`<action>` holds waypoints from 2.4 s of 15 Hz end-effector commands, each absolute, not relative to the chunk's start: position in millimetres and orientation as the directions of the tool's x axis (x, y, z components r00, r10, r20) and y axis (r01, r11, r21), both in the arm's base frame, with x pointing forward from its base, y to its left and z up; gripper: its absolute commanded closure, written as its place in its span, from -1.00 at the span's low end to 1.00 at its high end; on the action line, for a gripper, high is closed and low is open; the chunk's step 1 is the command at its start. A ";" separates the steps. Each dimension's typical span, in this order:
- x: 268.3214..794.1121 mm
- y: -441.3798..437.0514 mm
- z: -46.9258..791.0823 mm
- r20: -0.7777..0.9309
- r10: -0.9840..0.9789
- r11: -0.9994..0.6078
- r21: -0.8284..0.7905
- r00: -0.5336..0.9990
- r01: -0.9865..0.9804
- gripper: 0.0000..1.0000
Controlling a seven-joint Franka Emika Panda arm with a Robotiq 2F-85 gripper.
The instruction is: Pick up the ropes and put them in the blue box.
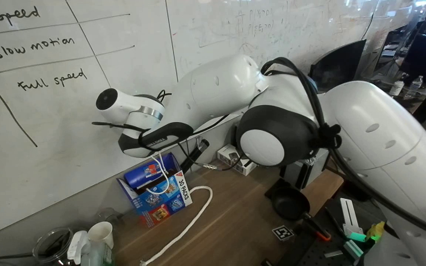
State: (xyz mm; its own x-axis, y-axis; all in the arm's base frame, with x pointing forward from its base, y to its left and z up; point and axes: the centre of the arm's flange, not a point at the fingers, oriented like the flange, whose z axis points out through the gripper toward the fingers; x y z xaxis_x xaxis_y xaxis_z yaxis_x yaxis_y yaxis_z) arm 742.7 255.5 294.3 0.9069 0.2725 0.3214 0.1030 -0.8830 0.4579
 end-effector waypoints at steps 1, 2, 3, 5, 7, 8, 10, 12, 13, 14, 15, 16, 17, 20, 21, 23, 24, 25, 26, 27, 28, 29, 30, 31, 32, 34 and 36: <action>787.0 252.2 309.9 0.242 0.259 -0.908 0.390 0.935 0.151 0.90; 791.4 247.3 313.2 0.216 0.255 -0.917 0.364 0.943 0.165 0.90; 796.1 241.9 314.9 0.192 0.251 -0.923 0.341 0.949 0.176 0.90; 797.9 230.2 310.9 0.151 0.232 -0.936 0.303 0.961 0.179 0.90; 796.2 219.5 296.8 0.117 0.218 -0.948 0.259 0.969 0.182 0.90; 795.5 216.5 285.8 0.104 0.215 -0.953 0.241 0.971 0.185 0.90; 793.0 214.1 259.9 0.076 0.210 -0.960 0.202 0.975 0.192 0.90; 785.6 215.7 227.3 0.048 0.212 -0.963 0.181 0.976 0.200 0.90; 781.8 217.1 213.0 0.034 0.214 -0.963 0.177 0.976 0.204 0.90; 781.5 218.9 202.8 0.019 0.214 -0.963 0.174 0.977 0.207 0.90; 778.4 220.6 194.6 0.010 0.216 -0.962 0.173 0.976 0.211 0.90; 778.1 221.8 186.0 -0.003 0.216 -0.962 0.172 0.976 0.214 0.90; 778.6 222.5 181.6 -0.010 0.209 -0.963 0.171 0.978 0.208 0.88; 776.3 222.4 175.1 -0.011 0.204 -0.964 0.170 0.979 0.203 0.15; 776.4 222.5 176.4 -0.010 0.205 -0.964 0.170 0.979 0.204 0.01; 774.4 223.5 181.8 0.000 0.205 -0.964 0.174 0.979 0.201 -0.30; 774.3 224.0 186.5 0.007 0.204 -0.964 0.177 0.979 0.200 -0.44; 771.5 224.5 192.2 0.017 0.206 -0.963 0.181 0.978 0.199 -0.62; 769.0 224.4 197.9 0.024 0.204 -0.963 0.185 0.979 0.196 -0.75; 767.5 224.4 204.8 0.028 0.202 -0.963 0.188 0.979 0.193 -0.92; 761.6 224.2 213.1 0.015 0.196 -0.964 0.189 0.981 0.190 -0.99; 754.8 223.2 220.9 0.009 0.190 -0.964 0.189 0.982 0.185 -1.00; 748.4 222.2 230.3 0.013 0.186 -0.965 0.192 0.983 0.180 -1.00; 743.0 221.9 239.4 0.013 0.187 -0.965 0.191 0.982 0.181 -1.00; 733.1 220.6 252.1 0.024 0.185 -0.964 0.200 0.982 0.177 -1.00; 719.1 217.6 281.2 0.035 0.172 -0.965 0.205 0.984 0.162 -1.00; 700.0 210.5 303.4 0.024 0.147 -0.962 0.236 0.989 0.137 -1.00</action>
